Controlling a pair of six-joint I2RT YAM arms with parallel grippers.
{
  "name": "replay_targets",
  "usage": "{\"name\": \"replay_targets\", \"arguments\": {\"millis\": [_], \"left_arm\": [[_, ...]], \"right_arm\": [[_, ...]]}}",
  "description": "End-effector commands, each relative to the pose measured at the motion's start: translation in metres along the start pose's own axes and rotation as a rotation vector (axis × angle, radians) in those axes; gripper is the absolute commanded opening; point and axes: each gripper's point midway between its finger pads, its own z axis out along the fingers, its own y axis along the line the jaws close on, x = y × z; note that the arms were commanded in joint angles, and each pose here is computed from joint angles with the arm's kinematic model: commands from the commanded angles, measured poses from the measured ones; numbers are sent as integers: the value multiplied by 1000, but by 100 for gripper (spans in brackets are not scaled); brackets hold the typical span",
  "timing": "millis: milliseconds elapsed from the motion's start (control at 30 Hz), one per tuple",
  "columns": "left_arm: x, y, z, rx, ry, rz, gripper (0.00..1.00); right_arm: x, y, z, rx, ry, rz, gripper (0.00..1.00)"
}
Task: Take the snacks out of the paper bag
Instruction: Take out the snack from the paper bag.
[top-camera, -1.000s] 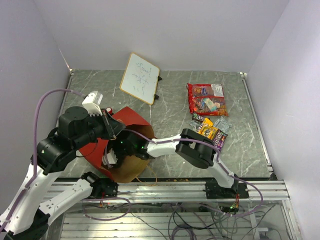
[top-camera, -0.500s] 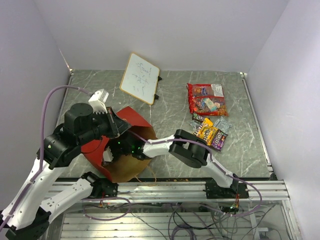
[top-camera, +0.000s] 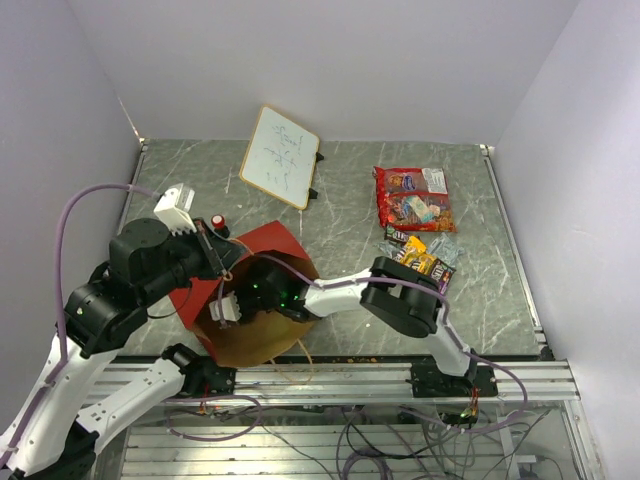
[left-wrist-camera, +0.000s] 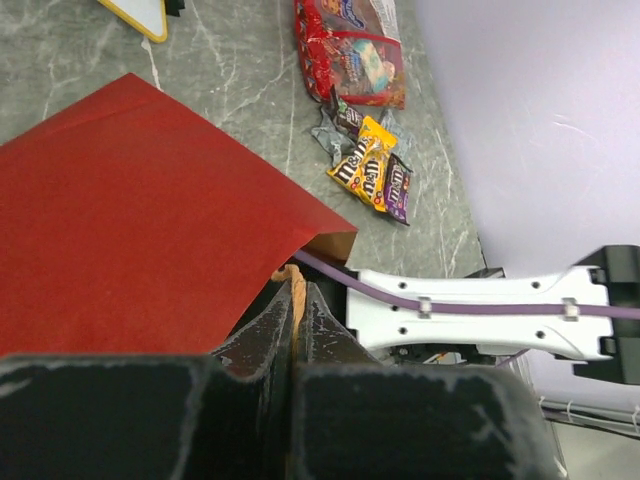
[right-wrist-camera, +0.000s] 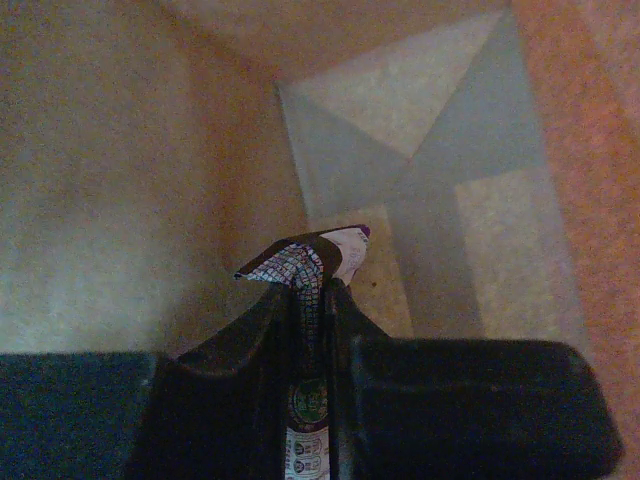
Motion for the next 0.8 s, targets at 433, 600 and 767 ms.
{"name": "replay_targets", "arguments": {"millis": [433, 600, 767], "left_arm": [[-20, -1, 9, -41, -53, 7, 7], [-25, -4, 8, -31, -71, 11, 7], [-33, -7, 11, -33, -94, 4, 7]], "right_arm": [[-59, -7, -141, 78, 15, 242, 0], [-64, -24, -176, 184, 69, 328, 0], [-69, -45, -210, 304, 111, 380, 0]]}}
